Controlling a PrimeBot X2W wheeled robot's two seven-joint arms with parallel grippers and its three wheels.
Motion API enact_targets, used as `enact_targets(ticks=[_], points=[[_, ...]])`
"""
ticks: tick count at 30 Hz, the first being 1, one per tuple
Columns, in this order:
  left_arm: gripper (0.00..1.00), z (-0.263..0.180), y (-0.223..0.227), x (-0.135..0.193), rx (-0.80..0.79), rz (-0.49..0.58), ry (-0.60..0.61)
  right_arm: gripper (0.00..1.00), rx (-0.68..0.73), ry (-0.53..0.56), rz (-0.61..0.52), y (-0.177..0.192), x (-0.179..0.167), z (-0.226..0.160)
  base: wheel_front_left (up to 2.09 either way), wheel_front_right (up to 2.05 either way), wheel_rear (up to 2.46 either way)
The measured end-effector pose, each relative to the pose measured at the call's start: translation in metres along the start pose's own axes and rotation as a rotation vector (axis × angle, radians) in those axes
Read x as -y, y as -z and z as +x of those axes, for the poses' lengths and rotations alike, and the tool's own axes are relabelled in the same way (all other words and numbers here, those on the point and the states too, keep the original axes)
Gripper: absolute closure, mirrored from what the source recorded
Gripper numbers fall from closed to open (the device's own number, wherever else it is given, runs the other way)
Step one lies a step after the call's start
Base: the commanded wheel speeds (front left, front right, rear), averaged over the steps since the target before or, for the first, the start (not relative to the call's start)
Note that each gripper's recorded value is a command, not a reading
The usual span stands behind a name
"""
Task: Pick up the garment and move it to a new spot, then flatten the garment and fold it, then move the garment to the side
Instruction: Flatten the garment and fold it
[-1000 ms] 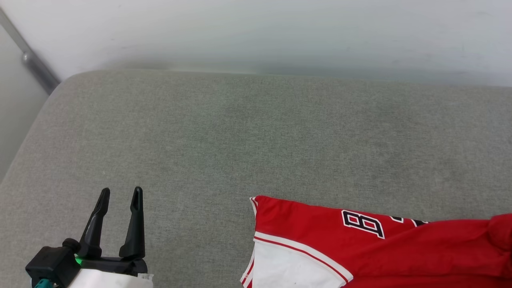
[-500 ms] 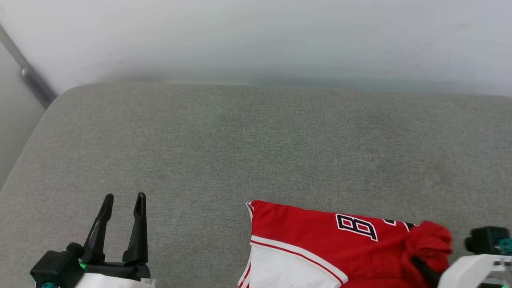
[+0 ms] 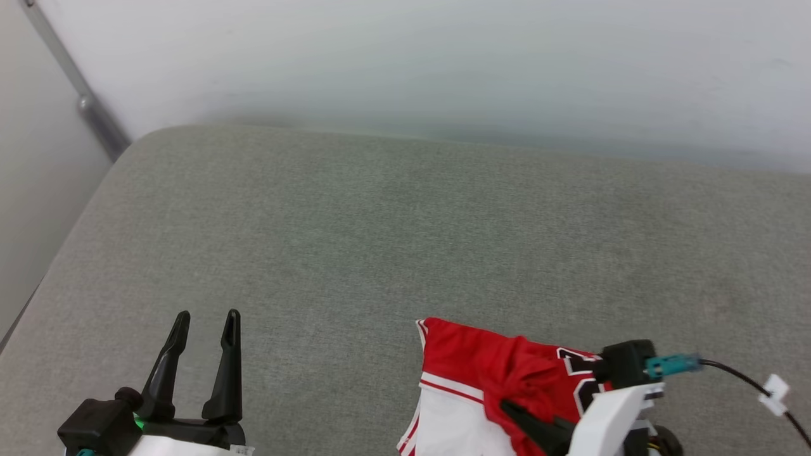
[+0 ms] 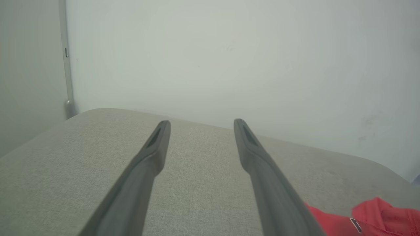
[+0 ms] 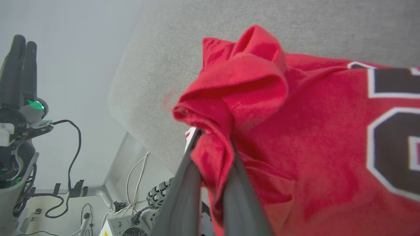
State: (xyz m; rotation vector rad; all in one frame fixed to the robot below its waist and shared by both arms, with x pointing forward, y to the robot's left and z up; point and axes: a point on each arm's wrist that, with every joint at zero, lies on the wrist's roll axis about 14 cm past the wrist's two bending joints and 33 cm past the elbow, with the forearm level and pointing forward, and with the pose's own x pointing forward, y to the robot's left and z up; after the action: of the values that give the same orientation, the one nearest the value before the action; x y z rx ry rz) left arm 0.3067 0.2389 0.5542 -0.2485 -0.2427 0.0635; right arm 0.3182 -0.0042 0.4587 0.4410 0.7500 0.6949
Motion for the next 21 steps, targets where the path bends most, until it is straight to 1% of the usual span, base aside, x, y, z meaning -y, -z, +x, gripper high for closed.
enact_targets(ticks=[4,10,11,12,13,16,19,21], points=[[0.00,-0.006,-0.002,-0.007,-0.001,0.009,-0.022,1.00,-0.044,-0.072,-0.005,0.012,-0.019,0.020,0.00,0.00,0.00],[0.00,-0.014,-0.002,-0.014,-0.006,0.016,-0.047,1.00,-0.076,-0.068,0.008,0.023,-0.014,0.043,0.00,0.00,0.00],[0.00,-0.015,-0.002,-0.014,-0.007,0.017,-0.051,0.80,-0.083,-0.062,0.012,0.026,-0.012,0.046,0.00,0.00,0.00],[0.00,-0.017,-0.002,-0.015,-0.008,0.018,-0.054,0.05,-0.087,-0.059,0.008,0.028,-0.011,0.048,0.00,0.00,0.00],[0.00,-0.017,-0.002,-0.016,-0.008,0.019,-0.056,0.00,-0.095,-0.061,0.001,0.030,-0.012,0.051,0.00,0.00,0.00],[0.00,-0.019,-0.003,-0.018,-0.006,0.019,-0.061,0.00,-0.112,-0.086,-0.014,0.036,-0.021,0.056,0.00,0.00,0.00],[0.00,-0.019,-0.004,-0.018,-0.005,0.019,-0.060,0.00,-0.129,-0.143,-0.058,0.041,-0.042,0.058,0.00,0.00,0.00],[0.00,-0.019,-0.003,-0.017,-0.008,0.018,-0.057,0.00,-0.112,-0.162,-0.058,0.039,-0.049,0.058,0.00,0.00,0.00]])
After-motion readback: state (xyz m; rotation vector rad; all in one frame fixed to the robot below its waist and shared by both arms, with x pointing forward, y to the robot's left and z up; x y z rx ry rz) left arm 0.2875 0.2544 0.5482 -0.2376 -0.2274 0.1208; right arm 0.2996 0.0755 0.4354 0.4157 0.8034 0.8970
